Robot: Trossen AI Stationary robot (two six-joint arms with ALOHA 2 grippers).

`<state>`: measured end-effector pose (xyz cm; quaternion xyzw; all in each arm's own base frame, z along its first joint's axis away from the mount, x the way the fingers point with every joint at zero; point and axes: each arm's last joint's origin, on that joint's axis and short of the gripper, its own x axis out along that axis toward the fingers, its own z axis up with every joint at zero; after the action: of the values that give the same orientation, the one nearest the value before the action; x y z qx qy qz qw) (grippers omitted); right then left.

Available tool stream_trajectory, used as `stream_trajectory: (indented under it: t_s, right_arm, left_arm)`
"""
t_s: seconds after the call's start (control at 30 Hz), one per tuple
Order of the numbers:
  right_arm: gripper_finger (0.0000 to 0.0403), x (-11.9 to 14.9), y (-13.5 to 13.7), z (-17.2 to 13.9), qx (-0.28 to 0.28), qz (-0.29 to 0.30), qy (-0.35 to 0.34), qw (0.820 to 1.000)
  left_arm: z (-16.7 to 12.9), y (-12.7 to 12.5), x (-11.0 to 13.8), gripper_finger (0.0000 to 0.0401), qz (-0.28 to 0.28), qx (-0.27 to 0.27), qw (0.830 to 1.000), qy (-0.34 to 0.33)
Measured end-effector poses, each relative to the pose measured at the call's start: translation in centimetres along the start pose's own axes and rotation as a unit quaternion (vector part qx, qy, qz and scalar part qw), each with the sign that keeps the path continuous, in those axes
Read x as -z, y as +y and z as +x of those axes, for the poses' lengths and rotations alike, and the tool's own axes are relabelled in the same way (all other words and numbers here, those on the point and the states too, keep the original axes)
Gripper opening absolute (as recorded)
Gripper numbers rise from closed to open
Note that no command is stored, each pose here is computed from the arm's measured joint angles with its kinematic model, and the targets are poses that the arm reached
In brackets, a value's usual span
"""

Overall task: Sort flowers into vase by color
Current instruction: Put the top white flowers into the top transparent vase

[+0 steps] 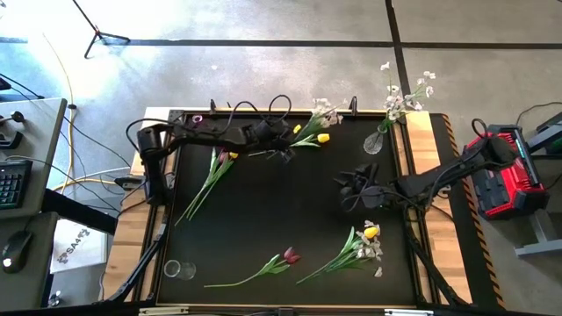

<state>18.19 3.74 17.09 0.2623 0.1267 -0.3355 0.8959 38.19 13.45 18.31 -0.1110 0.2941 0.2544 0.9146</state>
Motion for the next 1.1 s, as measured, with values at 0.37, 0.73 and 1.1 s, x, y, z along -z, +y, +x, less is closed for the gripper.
stream_trajectory:
  t_s: [0.37, 0.73, 1.1]
  right_arm:
    - [0.0213, -0.5, 1.2, -0.6, -0.034, 0.010, -0.041, 0.999]
    - [0.0213, -1.7, 2.3, -0.7, -0.079, 0.030, -0.081, 0.993]
    - [0.0213, -2.0, 4.4, -0.4, -0.201, -0.064, -0.102, 0.972]
  left_arm:
    - [-4.7, -4.0, 0.6, 0.0000, -0.007, -0.004, 0.998, -0.069]
    - [-9.2, -6.5, 5.0, 0.0000, -0.053, 0.149, 0.954, -0.256]
    - [-11.1, -9.4, 6.6, 0.0000, -0.010, 0.169, 0.940, -0.297]
